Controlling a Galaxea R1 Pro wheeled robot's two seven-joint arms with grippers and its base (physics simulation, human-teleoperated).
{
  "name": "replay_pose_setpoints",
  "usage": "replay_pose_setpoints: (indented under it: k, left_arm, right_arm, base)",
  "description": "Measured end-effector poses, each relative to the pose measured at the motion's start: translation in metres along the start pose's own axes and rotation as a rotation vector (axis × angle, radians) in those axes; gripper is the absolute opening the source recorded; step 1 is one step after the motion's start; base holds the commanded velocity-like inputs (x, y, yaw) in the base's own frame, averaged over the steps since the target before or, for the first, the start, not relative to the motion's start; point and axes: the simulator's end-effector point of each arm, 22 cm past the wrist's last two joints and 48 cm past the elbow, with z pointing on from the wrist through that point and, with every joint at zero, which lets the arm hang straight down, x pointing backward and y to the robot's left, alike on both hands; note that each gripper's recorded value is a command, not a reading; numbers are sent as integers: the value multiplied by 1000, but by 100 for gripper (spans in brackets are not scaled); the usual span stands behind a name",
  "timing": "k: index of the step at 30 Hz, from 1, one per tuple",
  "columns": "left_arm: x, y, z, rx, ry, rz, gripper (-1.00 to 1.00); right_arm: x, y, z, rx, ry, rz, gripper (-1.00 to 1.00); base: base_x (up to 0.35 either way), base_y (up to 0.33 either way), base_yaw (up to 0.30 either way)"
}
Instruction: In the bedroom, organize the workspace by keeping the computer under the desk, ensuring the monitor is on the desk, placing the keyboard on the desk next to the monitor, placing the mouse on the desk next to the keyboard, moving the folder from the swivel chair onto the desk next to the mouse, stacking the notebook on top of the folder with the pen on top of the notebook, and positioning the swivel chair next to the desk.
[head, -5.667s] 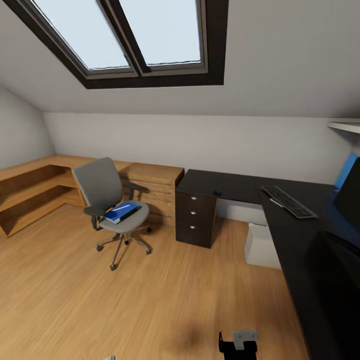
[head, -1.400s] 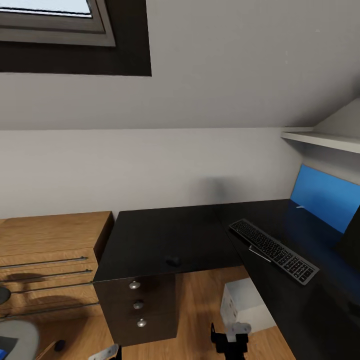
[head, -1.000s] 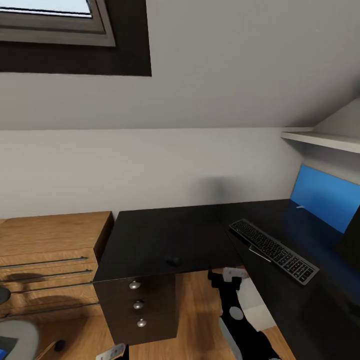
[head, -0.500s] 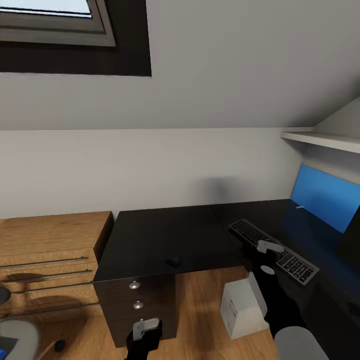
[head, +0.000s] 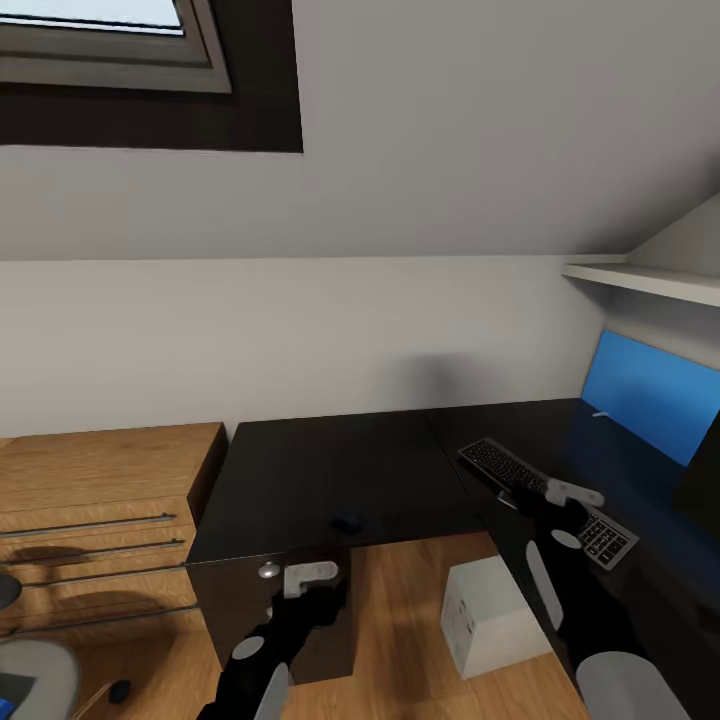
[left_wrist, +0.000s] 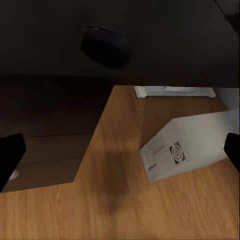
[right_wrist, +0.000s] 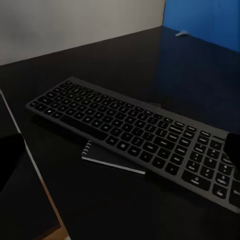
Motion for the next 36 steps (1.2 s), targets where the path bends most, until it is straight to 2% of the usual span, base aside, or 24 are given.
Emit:
replay_pose_setpoints:
  k: [6,9,11,13,15,17,22,24,30,36]
  left_arm:
    - [-30,-14,-26,36,17,6,100]
    - [-48,-22,-37,69,-1,-32,100]
    - [-55,-14,-41,69,5,-72,100]
    - [-57,7,-45,43,26,-127,100]
    - [-57,17,-46,30,34,-147,100]
    - [-56,43,-47,-11,41,-173,100]
    - [-59,81,-52,-68,33,-176,100]
    - [-60,88,-53,-77,31,-170,100]
    - [-61,91,-53,-82,30,-165,100]
    - [-61,91,-54,-81,29,-165,100]
  right_arm:
    - [10,-8,2,15,38,0,100]
    - [21,-11,2,22,63,0,100]
    - [23,-15,3,30,68,11,100]
    - [26,-24,4,47,78,44,100]
    - [27,-27,5,52,81,60,100]
    - [28,-29,4,58,84,79,100]
    - [23,-30,4,60,74,89,100]
    - [20,-31,4,60,68,90,100]
    - [18,-30,4,57,65,92,100]
    - [16,-28,3,55,60,96,100]
  base:
    - [0,0,0]
    - [0,0,0]
    - [0,0,0]
    - [0,0,0]
    - [0,0,0]
    - [0,0,0]
    - [0,0,0]
    - [0,0,0]
    - [17,0,0]
    - [250,0,0]
